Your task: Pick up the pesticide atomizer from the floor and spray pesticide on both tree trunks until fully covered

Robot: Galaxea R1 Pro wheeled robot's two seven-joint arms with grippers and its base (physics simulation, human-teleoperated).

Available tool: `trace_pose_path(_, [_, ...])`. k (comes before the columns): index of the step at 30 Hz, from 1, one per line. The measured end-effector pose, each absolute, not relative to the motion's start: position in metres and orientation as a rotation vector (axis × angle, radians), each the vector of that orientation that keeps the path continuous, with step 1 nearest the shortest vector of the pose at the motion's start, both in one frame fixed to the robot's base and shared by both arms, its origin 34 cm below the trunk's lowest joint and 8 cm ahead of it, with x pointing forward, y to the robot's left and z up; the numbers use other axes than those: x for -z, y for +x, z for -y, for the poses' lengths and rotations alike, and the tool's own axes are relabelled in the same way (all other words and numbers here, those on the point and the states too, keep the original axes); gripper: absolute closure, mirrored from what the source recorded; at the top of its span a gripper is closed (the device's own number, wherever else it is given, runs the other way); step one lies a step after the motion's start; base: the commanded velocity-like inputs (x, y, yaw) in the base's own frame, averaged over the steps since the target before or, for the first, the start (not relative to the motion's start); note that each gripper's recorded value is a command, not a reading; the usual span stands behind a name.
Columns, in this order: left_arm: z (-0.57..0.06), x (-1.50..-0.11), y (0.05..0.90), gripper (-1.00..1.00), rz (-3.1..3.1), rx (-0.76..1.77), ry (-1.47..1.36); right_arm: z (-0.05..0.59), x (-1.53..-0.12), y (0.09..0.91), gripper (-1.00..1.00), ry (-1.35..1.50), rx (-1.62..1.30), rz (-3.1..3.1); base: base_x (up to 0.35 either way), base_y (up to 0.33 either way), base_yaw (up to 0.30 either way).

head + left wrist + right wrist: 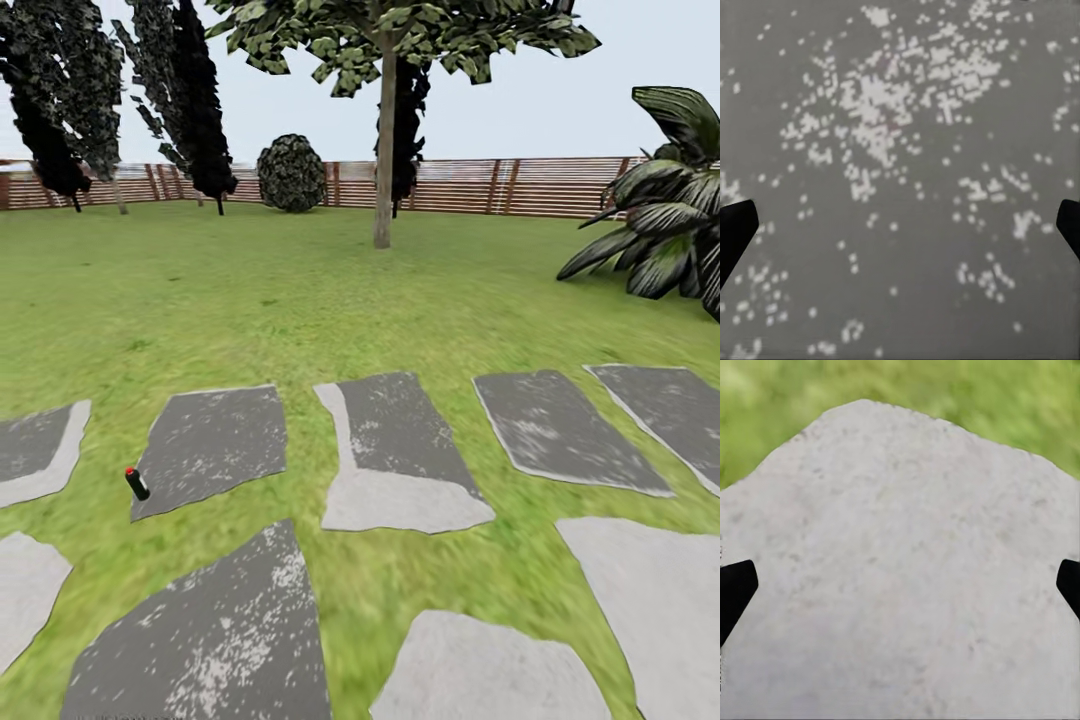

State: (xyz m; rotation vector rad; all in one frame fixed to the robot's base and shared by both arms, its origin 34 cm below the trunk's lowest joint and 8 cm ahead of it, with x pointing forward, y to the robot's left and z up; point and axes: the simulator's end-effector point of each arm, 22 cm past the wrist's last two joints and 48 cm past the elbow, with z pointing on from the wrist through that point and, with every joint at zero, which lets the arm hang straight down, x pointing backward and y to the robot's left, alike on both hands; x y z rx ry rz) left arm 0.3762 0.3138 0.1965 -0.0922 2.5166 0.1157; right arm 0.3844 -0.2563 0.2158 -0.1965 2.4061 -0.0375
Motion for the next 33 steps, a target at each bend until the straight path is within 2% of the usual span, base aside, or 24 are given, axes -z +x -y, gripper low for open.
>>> trace_pose_path(33, [-0.3153,-0.1925,0.3715,-1.00,-2.530,-0.118,-0.100,0.2564,-0.2115,0.3799,-1.00,-0.197,0.037,-2.421,0.018,-0.002,0.278])
